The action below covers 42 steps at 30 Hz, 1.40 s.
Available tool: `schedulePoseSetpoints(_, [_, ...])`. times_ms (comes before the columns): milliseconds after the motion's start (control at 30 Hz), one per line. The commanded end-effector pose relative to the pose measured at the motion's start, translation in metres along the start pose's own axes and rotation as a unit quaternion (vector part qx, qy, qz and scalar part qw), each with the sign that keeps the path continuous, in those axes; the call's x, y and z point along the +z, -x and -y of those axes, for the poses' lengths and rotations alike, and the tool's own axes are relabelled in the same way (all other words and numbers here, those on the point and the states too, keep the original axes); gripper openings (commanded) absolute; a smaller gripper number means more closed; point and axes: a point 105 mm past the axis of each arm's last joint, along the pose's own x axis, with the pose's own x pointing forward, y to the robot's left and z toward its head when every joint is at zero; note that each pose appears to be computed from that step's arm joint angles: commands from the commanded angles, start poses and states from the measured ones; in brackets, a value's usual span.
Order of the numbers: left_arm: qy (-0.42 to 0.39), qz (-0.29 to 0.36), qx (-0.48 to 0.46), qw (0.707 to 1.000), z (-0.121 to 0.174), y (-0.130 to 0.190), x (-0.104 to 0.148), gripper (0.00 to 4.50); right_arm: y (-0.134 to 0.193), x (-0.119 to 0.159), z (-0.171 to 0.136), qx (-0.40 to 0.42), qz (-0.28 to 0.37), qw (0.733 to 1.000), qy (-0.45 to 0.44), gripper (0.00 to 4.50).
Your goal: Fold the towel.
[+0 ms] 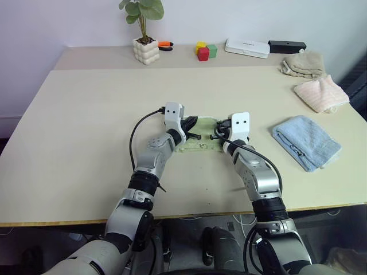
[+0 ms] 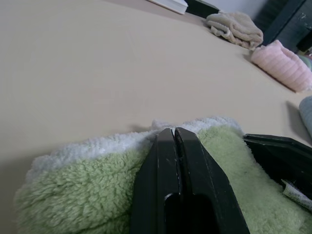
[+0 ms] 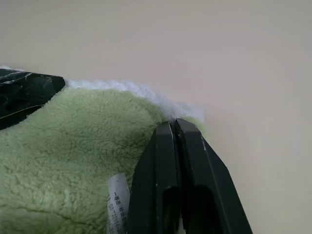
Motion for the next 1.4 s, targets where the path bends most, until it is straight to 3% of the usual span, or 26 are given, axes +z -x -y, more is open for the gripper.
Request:
schedulePoseSetpoints(33, [0.000,0.005,0.011,1.000,-0.008,0.007,0.001,0.00,0.002,0.002,0.005,-0.008,0.005,1.000,0.018,0.05])
schedulePoseSetpoints(100, [0.015,0.014,-0.012,1.000,-0.002,0.009,0.006,0.25,0.001,0.011,0.000,0.009,0.020,1.000,0.017,0.01])
schedulePoseSetpoints(200, [0.020,0.052,-0.054,0.997,0.013,0.010,0.033,1.36,0.002,0.035,0.008,0.018,0.055,0.998,0.018,0.91])
schedulePoseSetpoints(400, [0.006,0.108,-0.075,0.991,0.013,0.024,0.090,4.34,0.006,0.080,0.045,-0.005,0.103,0.991,0.084,3.88])
schedulePoseSetpoints(433, [0.000,0.109,-0.068,0.992,0.007,0.029,0.096,4.50,0.007,0.086,0.052,-0.009,0.107,0.990,0.086,4.46])
schedulePoseSetpoints(600, [0.051,0.082,-0.038,0.995,-0.021,0.054,0.100,4.50,0.016,0.105,0.058,0.034,0.126,0.988,0.078,4.49])
schedulePoseSetpoints(767, [0.199,-0.014,-0.015,0.980,-0.049,0.086,0.063,4.50,0.060,0.126,0.016,0.255,0.153,0.954,0.051,4.49])
schedulePoseSetpoints(900, [0.217,-0.084,-0.033,0.972,-0.047,0.105,0.038,4.50,0.103,0.111,0.007,0.386,0.091,0.914,0.086,4.49])
schedulePoseSetpoints(1000, [0.256,-0.114,-0.038,0.959,-0.046,0.110,0.025,4.50,0.109,0.102,0.014,0.400,0.054,0.909,0.100,4.49])
schedulePoseSetpoints(1133, [0.298,-0.154,-0.084,0.938,-0.026,0.110,0.012,4.50,0.102,0.107,0.014,0.388,0.064,0.915,0.093,4.49])
schedulePoseSetpoints(1400, [0.283,-0.211,-0.083,0.932,-0.007,0.091,-0.010,4.50,0.099,0.109,0.012,0.372,0.071,0.921,0.097,4.49])
